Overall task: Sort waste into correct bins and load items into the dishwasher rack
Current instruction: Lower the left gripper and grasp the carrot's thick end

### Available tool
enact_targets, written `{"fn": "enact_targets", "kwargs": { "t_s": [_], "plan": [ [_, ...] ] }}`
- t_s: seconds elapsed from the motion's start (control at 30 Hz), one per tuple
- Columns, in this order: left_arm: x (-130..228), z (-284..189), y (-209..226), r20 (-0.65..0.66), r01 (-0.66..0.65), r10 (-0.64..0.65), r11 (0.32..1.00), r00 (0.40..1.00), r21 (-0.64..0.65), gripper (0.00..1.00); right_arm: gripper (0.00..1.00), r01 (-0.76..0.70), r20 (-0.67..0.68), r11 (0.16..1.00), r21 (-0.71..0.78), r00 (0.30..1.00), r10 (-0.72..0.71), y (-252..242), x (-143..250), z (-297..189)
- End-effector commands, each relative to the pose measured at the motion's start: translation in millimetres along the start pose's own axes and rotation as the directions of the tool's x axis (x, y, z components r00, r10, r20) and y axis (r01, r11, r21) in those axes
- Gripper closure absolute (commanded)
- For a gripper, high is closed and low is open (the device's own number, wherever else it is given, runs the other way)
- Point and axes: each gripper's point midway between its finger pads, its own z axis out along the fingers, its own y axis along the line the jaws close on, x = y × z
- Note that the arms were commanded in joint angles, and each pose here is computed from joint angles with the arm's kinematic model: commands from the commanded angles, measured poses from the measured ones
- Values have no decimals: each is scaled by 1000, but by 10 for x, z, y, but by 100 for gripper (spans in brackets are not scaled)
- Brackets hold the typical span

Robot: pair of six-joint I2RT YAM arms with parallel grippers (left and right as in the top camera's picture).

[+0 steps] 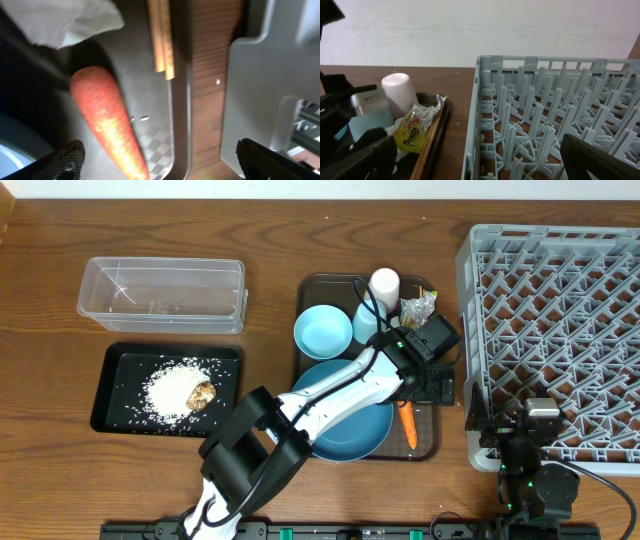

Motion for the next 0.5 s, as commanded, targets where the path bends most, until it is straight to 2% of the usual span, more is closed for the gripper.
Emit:
{"fn": "enact_targets", "kwargs": {
  "t_s": [0.0,0.27,0.47],
  "plan": [
    [-21,-11,123,25,11,-9,998,1000,-67,2,1,14,0,1000,14,1000,-14,-37,8,-2],
    [-26,-13,170,33,13,-10,996,999,-90,2,1,14,0,1000,15,1000,-14,-37,8,-2],
    [-25,-8,84,26,7,-5,999,1000,-50,2,1,14,0,1000,15,1000,-14,-37,8,-2]
  ]
}}
